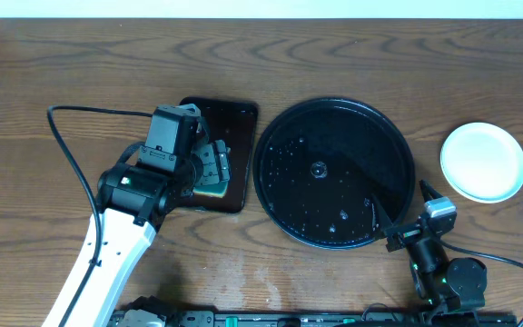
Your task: Clean dirty plates on tray and stack at the side
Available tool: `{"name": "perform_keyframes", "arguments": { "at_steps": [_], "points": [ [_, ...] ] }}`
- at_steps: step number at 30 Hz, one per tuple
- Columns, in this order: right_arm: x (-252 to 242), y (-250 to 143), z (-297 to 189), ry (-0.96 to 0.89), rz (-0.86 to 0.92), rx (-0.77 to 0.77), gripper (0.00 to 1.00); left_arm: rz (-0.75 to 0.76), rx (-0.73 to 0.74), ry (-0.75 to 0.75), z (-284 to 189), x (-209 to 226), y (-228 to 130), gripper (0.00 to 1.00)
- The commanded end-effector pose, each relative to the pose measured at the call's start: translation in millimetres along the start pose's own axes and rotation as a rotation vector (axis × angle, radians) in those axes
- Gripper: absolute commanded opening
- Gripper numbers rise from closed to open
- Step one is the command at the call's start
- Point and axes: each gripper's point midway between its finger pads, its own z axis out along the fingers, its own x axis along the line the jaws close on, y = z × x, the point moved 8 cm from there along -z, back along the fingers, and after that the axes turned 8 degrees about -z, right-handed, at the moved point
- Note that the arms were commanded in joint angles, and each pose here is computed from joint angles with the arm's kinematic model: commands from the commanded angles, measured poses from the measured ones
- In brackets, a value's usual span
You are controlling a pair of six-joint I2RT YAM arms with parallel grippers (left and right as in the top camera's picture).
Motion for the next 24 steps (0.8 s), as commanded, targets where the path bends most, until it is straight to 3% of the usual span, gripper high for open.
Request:
{"name": "perform_keyframes", "arguments": {
  "at_steps": [1, 8, 16, 24],
  "points": [
    [1.1, -1.0, 0.1, 0.005, -0.013, -0.002, 0.99, 0.007, -0.037, -0.02, -11.8, -1.4, 3.7, 0.83],
    [1.1, -1.0, 0.1, 0.005, -0.013, -0.002, 0.99, -0.021, -0.159, -0.047, -42.4, 20.5, -11.4, 0.83],
    [1.1, -1.0, 0.1, 0.005, -0.013, -0.002, 0.99, -0.134, -0.556, -0.142, -70.8, 64.0, -21.0, 0.83],
    [1.1, -1.0, 0.1, 0.005, -0.013, -0.002, 0.99, -0.154, -0.803, -0.209, -60.6, 91.7, -53.3, 0.83]
  ]
}}
